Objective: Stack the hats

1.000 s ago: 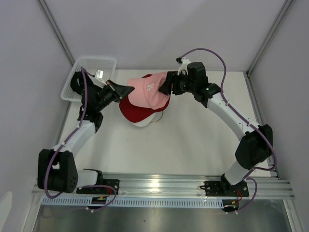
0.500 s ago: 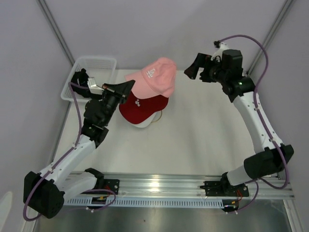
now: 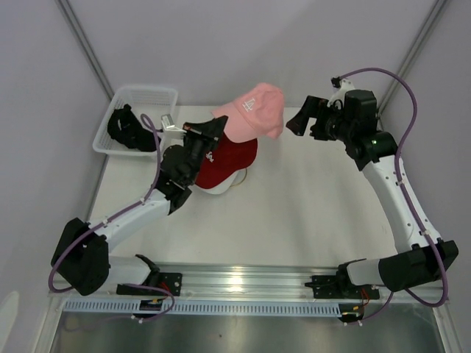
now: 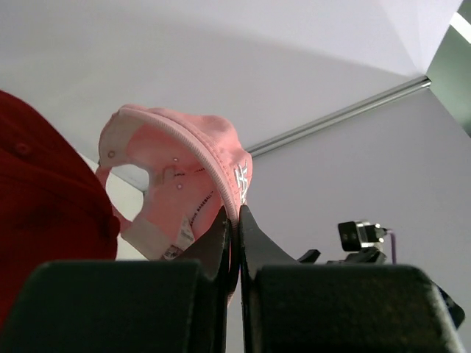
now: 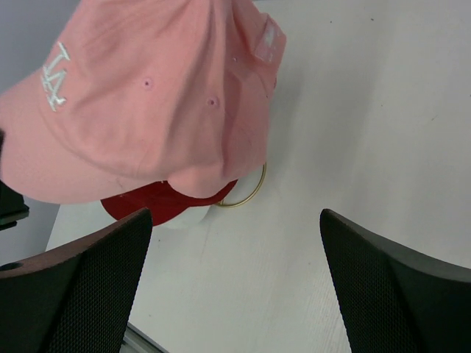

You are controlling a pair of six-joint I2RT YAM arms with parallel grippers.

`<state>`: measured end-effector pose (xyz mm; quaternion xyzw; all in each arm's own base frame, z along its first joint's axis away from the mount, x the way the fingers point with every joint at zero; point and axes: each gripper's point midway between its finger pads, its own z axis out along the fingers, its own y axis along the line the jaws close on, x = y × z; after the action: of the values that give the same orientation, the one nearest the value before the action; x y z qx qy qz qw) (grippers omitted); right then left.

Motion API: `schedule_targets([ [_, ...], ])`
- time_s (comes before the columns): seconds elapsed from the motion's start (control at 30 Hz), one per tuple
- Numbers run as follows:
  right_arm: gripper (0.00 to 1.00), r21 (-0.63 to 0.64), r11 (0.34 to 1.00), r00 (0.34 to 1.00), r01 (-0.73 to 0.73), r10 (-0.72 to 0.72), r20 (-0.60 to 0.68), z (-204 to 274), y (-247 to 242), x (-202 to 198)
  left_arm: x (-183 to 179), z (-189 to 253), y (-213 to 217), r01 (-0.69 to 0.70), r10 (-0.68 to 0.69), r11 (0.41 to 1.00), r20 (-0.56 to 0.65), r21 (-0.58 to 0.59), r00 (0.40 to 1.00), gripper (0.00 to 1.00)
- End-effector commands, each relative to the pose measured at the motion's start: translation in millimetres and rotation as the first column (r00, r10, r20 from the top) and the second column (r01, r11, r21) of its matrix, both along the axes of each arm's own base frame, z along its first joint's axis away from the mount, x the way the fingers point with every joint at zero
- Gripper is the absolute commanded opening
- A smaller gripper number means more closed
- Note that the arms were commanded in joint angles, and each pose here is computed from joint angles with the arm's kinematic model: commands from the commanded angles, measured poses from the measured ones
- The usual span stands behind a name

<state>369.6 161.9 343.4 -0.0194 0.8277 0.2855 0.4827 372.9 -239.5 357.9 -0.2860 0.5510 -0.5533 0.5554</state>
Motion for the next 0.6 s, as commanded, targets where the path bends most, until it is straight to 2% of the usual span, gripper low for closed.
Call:
schedule_targets([
  [0.0, 1.00, 0.013, 1.000, 1.000, -0.021, 0.021, 0.010, 3, 2, -4, -8, 48, 12, -0.048, 0.058, 0.996, 0.150, -0.072, 0.987, 0.01],
  [0.03, 1.00, 0.012, 1.000, 1.000, -0.024, 0.024, 0.004, 0, 3, -4, -10, 48, 15, -0.050, 0.063, 0.995, 0.151, -0.085, 0.987, 0.01],
  [0.07, 1.00, 0.012, 1.000, 1.000, -0.028, 0.028, -0.007, -2, 3, -4, -12, 26, 15, -0.050, 0.057, 0.997, 0.116, -0.065, 0.992, 0.01],
  [0.13, 1.00, 0.008, 0.999, 0.999, -0.033, 0.033, -0.012, -4, 4, -5, -23, 29, 25, -0.055, 0.066, 0.995, 0.123, -0.088, 0.990, 0.01],
  [0.17, 1.00, 0.005, 0.999, 0.999, -0.033, 0.033, -0.017, -6, 4, -5, -26, 4, 30, -0.068, 0.073, 0.996, 0.082, -0.063, 0.994, 0.01],
  [0.23, 1.00, 0.006, 0.999, 0.999, -0.035, 0.035, -0.027, -11, 4, -5, -38, 8, 43, -0.085, 0.091, 0.994, 0.097, -0.062, 0.991, 0.01],
  [0.27, 1.00, 0.011, 0.999, 0.999, -0.036, 0.036, -0.032, -12, 5, -5, -40, -12, 48, -0.100, 0.102, 0.995, 0.067, -0.029, 0.993, 0.01],
  [0.33, 1.00, 0.022, 0.999, 0.998, -0.048, 0.049, -0.039, -15, 8, -6, -52, -9, 58, -0.102, 0.105, 0.994, 0.082, -0.036, 0.991, 0.01],
  [0.37, 1.00, 0.026, 0.998, 0.998, -0.050, 0.052, -0.046, -17, 10, -6, -56, -29, 63, -0.113, 0.114, 0.993, 0.059, -0.010, 0.992, 0.00],
  [0.57, 1.00, 0.023, 0.997, 0.995, -0.067, 0.069, -0.075, -29, 20, -9, -77, -65, 108, -0.224, 0.224, 0.975, -0.022, 0.009, 0.974, 0.01],
])
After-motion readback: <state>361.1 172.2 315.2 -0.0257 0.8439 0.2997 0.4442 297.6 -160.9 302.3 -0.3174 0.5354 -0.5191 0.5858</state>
